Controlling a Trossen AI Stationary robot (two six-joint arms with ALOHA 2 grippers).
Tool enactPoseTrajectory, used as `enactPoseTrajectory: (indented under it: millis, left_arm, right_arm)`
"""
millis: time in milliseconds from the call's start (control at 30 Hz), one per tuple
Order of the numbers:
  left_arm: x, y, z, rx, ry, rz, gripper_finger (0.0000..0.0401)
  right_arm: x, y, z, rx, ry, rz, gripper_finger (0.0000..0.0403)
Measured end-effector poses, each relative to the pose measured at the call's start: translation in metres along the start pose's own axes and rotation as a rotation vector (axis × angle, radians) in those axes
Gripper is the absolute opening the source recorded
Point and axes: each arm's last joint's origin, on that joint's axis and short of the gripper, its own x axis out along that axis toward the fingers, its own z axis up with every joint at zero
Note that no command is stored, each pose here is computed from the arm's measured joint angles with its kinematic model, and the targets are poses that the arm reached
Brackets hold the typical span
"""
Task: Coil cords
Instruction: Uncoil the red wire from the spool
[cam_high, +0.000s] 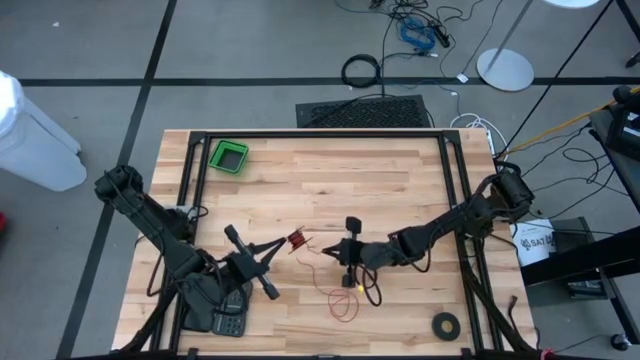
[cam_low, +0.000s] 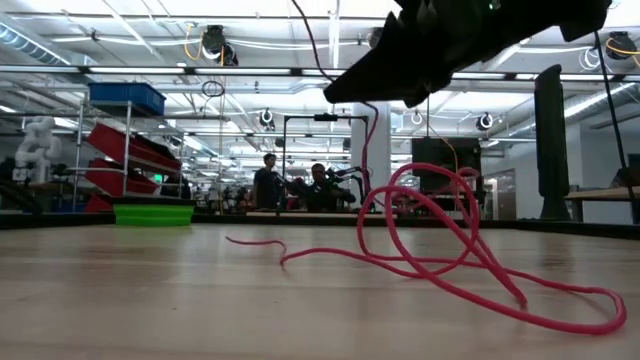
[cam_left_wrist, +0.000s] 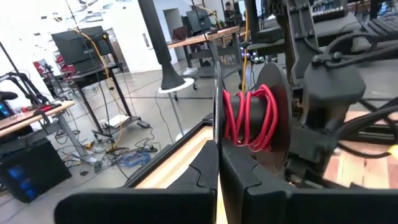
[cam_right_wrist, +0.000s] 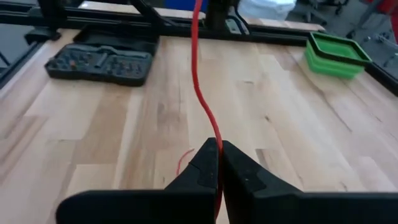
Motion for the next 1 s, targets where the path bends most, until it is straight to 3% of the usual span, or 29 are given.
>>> enactPoseTrajectory:
  millis: [167,567,733,867,1000]
  left_arm:
    - [0.0,0.0,0.0,0.001,0.001,0.001,0.0004]
    - [0.006,0.001,-0.001,-0.006,0.005,0.012,0.0004]
    - [0.006,0.001,-0.001,-0.023,0.004,0.008,0.0004]
    - [0.006,0.001,-0.001,-0.018,0.005,0.008,0.0004]
    - [0.006,0.001,-0.001,-0.016,0.006,0.008,0.0004]
  right_arm:
    - [-0.001,0.001,0.005,0.017,-0.049,-0.012,0.0026]
    - [-0.023,0.026,0.055,-0.051,-0.249,0.068,0.0138]
    - [-0.013,0.03,0.049,-0.033,-0.217,0.081,0.0162]
    - [-0.006,0.033,0.034,-0.036,-0.101,0.171,0.0168]
    - [-0.006,0.03,0.026,-0.055,-0.029,0.102,0.0169]
